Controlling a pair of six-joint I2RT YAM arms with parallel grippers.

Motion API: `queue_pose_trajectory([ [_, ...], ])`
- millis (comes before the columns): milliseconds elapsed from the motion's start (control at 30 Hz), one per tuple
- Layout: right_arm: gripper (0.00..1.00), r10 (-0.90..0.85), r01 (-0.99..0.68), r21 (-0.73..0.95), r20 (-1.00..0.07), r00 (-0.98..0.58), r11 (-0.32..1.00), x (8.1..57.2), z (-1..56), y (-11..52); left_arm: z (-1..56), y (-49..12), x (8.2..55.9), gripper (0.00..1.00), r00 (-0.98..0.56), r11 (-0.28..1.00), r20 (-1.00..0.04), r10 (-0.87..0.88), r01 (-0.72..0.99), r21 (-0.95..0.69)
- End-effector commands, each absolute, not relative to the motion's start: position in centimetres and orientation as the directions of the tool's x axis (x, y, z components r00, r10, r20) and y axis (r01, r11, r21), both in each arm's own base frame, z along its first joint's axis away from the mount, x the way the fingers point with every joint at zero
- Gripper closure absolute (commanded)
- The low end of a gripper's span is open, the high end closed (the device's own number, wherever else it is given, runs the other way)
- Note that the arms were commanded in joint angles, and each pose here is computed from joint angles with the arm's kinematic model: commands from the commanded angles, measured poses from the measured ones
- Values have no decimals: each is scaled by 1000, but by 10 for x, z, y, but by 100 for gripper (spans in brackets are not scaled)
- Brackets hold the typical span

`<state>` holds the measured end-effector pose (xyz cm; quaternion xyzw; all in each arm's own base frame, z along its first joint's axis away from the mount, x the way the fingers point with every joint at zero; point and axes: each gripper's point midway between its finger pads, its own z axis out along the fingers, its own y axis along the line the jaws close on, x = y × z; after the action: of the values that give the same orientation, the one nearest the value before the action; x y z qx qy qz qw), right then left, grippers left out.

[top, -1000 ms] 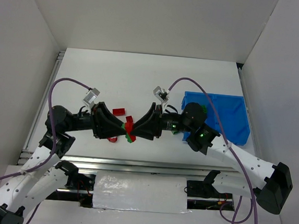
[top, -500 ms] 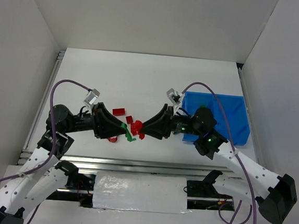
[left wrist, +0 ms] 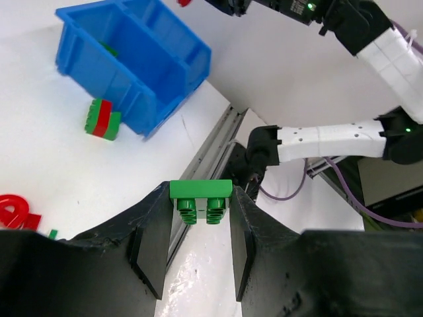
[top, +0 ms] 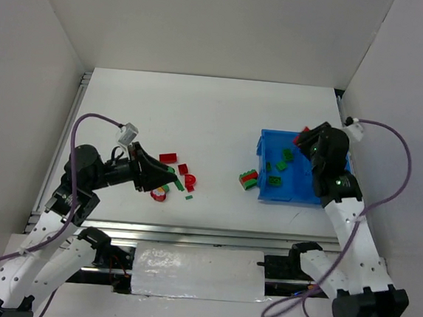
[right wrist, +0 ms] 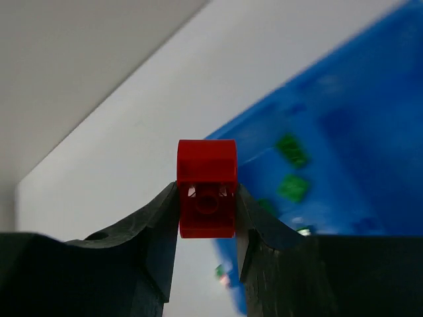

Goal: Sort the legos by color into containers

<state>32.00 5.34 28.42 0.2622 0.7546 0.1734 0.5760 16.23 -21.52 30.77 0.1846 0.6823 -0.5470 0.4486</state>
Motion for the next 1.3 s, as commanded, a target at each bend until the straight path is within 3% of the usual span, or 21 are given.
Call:
queue_pose_trajectory([
  [0, 100, 602, 644, 424, -795, -73, 637, 304, 245, -51, 314, -211, 173, 100, -494, 399, -836, -237, 735, -548],
  [133, 100, 641, 723, 423, -767, -36, 546, 324, 229, -88, 310, -208, 185, 100, -503, 453, -830, -241, 698, -554],
  [267, 93, 648, 755, 406, -761, -32, 515, 335, 216, -101, 304, -211, 205, 100, -524, 500, -819, -233, 658, -563],
  [533, 88, 691, 805, 380, -721, -51, 456, 345, 180, -124, 319, -239, 236, 100, -517, 499, -827, -220, 669, -551],
  [567, 76, 693, 803, 378, -719, -58, 460, 346, 178, -124, 314, -247, 242, 100, -535, 502, -820, -202, 663, -556],
  [600, 57, 697, 806, 378, -715, -58, 456, 346, 177, -124, 326, -251, 245, 100, -517, 493, -831, -205, 679, -544],
  [633, 23, 698, 806, 380, -714, -58, 455, 345, 177, -123, 331, -259, 245, 100, -511, 479, -836, -199, 694, -538],
  [667, 19, 700, 803, 385, -712, -56, 456, 345, 179, -122, 327, -266, 253, 100, -523, 487, -831, -188, 685, -542],
  [733, 13, 704, 792, 396, -708, -59, 465, 345, 186, -119, 336, -286, 263, 100, -519, 474, -838, -170, 702, -531],
  [967, 8, 689, 622, 538, -725, -3, 569, 324, 266, -92, 368, -368, 299, 100, -466, 391, -875, -131, 787, -478],
  [1033, 6, 679, 553, 574, -734, 21, 604, 309, 294, -81, 344, -400, 313, 100, -490, 386, -867, -91, 785, -484],
  [1100, 3, 680, 488, 596, -733, 8, 637, 297, 308, -67, 351, -422, 326, 91, -459, 381, -883, -97, 803, -459],
  [1133, 0, 670, 444, 610, -742, 29, 656, 286, 322, -61, 319, -442, 338, 90, -494, 396, -868, -51, 788, -472],
  [1167, 0, 671, 432, 612, -742, 23, 662, 278, 324, -57, 338, -453, 347, 89, -460, 383, -885, -70, 807, -449],
  [1200, 0, 671, 422, 617, -741, 28, 664, 273, 326, -54, 296, -472, 358, 88, -514, 399, -857, -10, 784, -475],
  [1267, 0, 674, 387, 637, -737, 50, 667, 260, 330, -46, 310, -492, 370, 86, -506, 375, -863, -20, 796, -475],
])
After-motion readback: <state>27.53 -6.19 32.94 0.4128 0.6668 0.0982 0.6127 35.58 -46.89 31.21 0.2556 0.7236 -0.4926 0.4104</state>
